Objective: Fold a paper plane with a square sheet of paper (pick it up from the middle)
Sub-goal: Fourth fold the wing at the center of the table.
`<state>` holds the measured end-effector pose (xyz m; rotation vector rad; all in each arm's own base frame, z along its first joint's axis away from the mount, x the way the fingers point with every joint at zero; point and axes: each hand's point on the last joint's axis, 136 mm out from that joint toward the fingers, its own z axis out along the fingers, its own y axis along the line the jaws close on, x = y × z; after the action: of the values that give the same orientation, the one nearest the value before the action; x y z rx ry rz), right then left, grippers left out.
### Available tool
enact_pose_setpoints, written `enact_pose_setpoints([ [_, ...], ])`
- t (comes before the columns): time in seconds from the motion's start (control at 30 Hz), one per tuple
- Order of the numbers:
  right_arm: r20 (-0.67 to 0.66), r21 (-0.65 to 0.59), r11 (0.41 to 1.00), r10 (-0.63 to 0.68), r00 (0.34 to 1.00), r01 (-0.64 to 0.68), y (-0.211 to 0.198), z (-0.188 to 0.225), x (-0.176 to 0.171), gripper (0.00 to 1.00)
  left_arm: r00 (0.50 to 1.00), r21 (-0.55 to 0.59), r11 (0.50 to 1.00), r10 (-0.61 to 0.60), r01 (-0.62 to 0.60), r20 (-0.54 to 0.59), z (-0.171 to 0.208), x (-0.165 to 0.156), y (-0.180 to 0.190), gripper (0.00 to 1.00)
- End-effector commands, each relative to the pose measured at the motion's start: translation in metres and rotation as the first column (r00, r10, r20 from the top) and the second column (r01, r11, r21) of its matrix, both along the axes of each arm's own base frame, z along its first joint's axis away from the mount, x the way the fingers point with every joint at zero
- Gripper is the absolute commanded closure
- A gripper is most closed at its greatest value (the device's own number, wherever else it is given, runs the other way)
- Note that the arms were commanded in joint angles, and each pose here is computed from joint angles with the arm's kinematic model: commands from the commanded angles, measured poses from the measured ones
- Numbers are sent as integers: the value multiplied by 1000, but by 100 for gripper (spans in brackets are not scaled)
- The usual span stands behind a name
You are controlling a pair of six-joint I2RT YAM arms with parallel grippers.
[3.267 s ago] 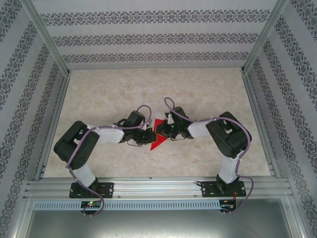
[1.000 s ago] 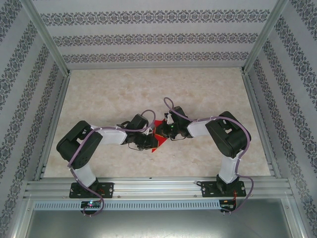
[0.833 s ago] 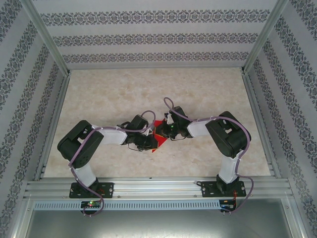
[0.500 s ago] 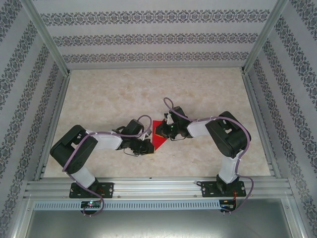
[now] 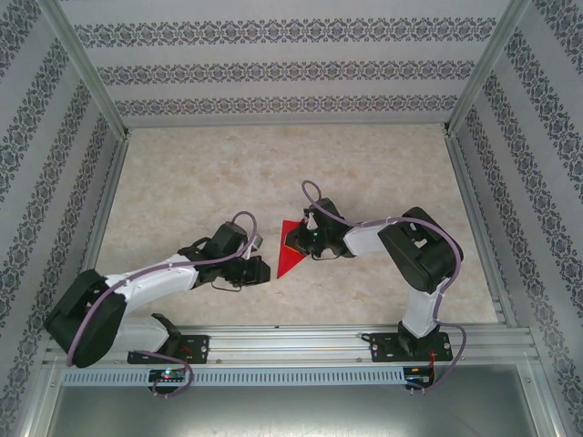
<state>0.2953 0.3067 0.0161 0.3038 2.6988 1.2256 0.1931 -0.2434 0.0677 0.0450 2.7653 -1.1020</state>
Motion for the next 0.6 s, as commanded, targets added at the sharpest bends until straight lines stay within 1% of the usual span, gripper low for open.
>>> enact_pose_setpoints([
  [0.0,-115,-199,973,-140,983,115,-29,-49,-29,88,998,35,997,63,-63,23,7,14,7,85],
  [0.13,-103,-206,966,-181,978,157,-22,-48,-35,88,996,31,996,81,-83,46,9,34,-2,86],
  [0.23,-101,-211,963,-190,977,165,-24,-49,-35,88,991,32,992,120,-122,58,4,50,-5,87],
  [0.33,-103,-207,964,-189,977,165,-23,-49,-35,88,987,-28,988,150,-149,51,2,66,-16,87],
  [0.4,-105,-199,966,-188,976,165,-22,-49,-35,87,991,-69,989,134,-133,22,-3,70,-29,89],
  [0.57,-101,-184,970,-179,979,159,-19,-46,-34,87,991,-68,989,132,-134,-24,-20,73,-35,89],
])
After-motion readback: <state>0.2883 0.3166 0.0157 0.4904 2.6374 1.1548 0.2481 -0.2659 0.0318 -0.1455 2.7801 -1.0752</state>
